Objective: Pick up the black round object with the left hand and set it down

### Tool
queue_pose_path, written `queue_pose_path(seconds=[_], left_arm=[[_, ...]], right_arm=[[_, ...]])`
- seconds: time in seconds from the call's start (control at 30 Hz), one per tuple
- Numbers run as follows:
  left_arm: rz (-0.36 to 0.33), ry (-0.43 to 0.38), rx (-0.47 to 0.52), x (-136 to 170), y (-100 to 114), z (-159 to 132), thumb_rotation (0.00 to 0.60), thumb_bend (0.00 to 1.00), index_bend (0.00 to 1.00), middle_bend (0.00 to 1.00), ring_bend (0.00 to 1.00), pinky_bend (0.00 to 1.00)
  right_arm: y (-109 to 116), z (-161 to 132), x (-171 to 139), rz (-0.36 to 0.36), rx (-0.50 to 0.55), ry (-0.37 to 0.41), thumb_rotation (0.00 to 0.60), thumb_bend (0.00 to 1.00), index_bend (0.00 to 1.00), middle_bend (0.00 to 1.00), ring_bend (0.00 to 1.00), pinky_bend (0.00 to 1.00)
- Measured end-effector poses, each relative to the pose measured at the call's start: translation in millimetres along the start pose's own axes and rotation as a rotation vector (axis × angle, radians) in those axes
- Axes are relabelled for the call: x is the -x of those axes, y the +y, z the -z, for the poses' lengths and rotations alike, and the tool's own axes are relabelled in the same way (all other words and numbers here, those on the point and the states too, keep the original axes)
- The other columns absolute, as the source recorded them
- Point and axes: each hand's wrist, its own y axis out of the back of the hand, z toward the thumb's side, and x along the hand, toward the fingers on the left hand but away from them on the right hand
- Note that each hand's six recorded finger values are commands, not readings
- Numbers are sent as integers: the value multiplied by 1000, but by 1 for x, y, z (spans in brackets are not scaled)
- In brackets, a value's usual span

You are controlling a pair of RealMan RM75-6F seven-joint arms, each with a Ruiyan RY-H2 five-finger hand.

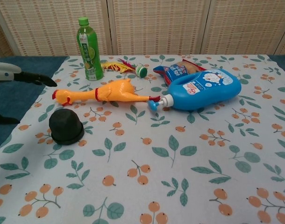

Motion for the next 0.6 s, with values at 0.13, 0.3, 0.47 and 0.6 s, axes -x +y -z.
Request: queue_pose_path(seconds=[0.13, 0.3, 0.47, 0.6], left_arm=[[49, 44, 34, -22, 3, -3, 600, 297, 0, 0, 0, 33], [108, 21, 50, -47, 3, -27, 600, 291, 0, 0, 0, 41], [155, -1, 47, -64, -3, -43, 600, 281, 0, 0, 0, 43], [179, 6, 32, -72, -9, -49, 600, 281, 0, 0, 0, 43]], right_arm=[[-1, 0, -1, -11, 0, -1, 600, 118, 0, 0, 0, 0], [2, -2, -1, 5, 13, 17, 600, 117, 0, 0, 0, 0], [2, -4, -3, 10, 22, 35, 600, 118, 0, 0, 0, 0], [3, -3, -3, 22, 8, 36, 600, 118, 0, 0, 0, 0]])
